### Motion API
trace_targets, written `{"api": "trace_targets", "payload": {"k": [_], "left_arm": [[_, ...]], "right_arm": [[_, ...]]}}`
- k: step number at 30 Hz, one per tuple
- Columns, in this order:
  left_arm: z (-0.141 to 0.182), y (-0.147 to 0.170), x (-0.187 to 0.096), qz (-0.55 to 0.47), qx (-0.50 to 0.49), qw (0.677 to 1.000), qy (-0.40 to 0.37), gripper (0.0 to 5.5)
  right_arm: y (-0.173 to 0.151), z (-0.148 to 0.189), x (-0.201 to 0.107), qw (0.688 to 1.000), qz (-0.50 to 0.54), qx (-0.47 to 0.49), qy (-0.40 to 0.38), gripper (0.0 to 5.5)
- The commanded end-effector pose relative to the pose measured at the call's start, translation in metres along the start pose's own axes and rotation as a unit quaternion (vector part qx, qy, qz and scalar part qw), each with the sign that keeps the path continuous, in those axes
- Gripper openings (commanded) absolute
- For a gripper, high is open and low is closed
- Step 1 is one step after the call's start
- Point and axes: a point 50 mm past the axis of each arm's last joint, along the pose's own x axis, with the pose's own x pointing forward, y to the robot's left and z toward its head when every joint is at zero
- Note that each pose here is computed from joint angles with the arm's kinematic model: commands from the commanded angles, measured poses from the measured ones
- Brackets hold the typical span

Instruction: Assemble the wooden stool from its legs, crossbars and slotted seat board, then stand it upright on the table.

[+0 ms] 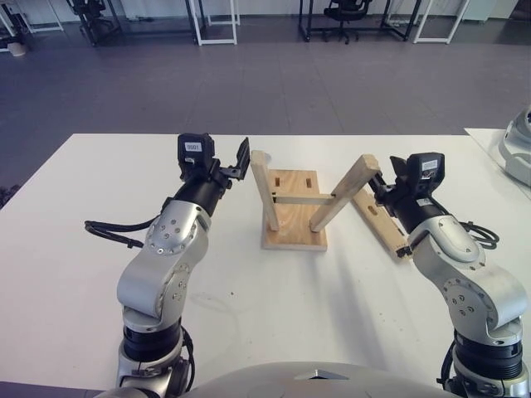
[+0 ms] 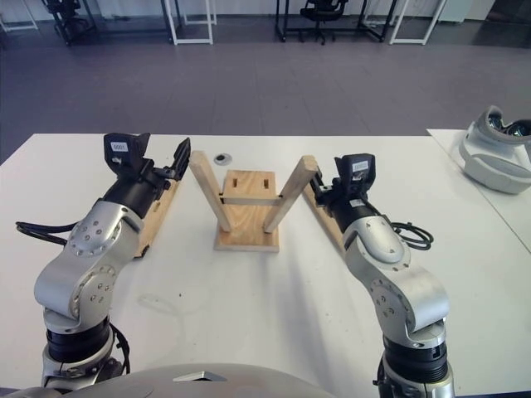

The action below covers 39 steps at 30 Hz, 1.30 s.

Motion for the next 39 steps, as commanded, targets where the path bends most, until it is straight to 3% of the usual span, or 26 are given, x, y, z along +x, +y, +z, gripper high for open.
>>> {"api": "trace_targets", "payload": {"k": [1, 6, 11, 13, 17, 19, 21, 22, 25, 27, 30, 32, 36, 39], "left_arm": [[-0.016, -0.001, -0.001, -0.085, -0.010, 0.996, 0.037, 4.10], [-0.050, 0.070, -0.014, -0.053, 0.084, 0.989, 0.110, 4.10], [-0.058, 0.079, -0.015, -0.129, 0.117, 0.977, 0.121, 4.10], [-0.065, 0.077, -0.025, -0.188, 0.139, 0.960, 0.156, 4.10], [-0.079, 0.098, -0.069, -0.293, 0.220, 0.892, 0.265, 4.10], [-0.075, 0.104, -0.074, -0.322, 0.247, 0.866, 0.292, 4.10], [-0.069, 0.103, -0.072, -0.342, 0.261, 0.854, 0.293, 4.10], [-0.068, 0.100, -0.070, -0.353, 0.266, 0.849, 0.290, 4.10], [-0.074, 0.083, -0.069, -0.387, 0.266, 0.835, 0.288, 4.10], [-0.085, 0.072, -0.069, -0.411, 0.274, 0.817, 0.298, 4.10], [-0.099, 0.063, -0.067, -0.432, 0.300, 0.792, 0.310, 4.10], [-0.104, 0.055, -0.058, -0.435, 0.305, 0.794, 0.296, 4.10], [-0.114, 0.044, -0.034, -0.430, 0.290, 0.811, 0.272, 4.10], [-0.122, 0.045, 0.014, -0.404, 0.285, 0.831, 0.253, 4.10]], "right_arm": [[0.020, 0.004, -0.001, 0.994, 0.099, 0.046, -0.025, 2.65], [-0.024, -0.028, 0.009, 0.997, 0.074, 0.020, 0.004, 2.65], [-0.017, -0.047, 0.050, 0.981, 0.192, -0.039, 0.002, 2.65], [-0.007, -0.047, 0.056, 0.960, 0.271, -0.065, -0.010, 2.65], [0.032, -0.032, 0.029, 0.881, 0.470, -0.037, -0.042, 2.65], [0.055, -0.030, 0.022, 0.853, 0.519, -0.022, -0.045, 2.65], [0.072, -0.030, 0.017, 0.834, 0.549, -0.012, -0.045, 2.65], [0.072, -0.032, 0.022, 0.843, 0.536, -0.016, -0.041, 2.65], [0.028, -0.056, 0.062, 0.916, 0.379, -0.131, 0.025, 2.65], [-0.014, -0.075, 0.081, 0.931, 0.274, -0.225, 0.088, 2.65], [-0.044, -0.097, 0.085, 0.913, 0.236, -0.298, 0.147, 2.65], [-0.052, -0.112, 0.078, 0.889, 0.258, -0.332, 0.182, 2.65], [-0.037, -0.120, 0.048, 0.852, 0.398, -0.289, 0.180, 2.65], [-0.038, -0.105, 0.027, 0.851, 0.435, -0.249, 0.156, 2.65]]}}
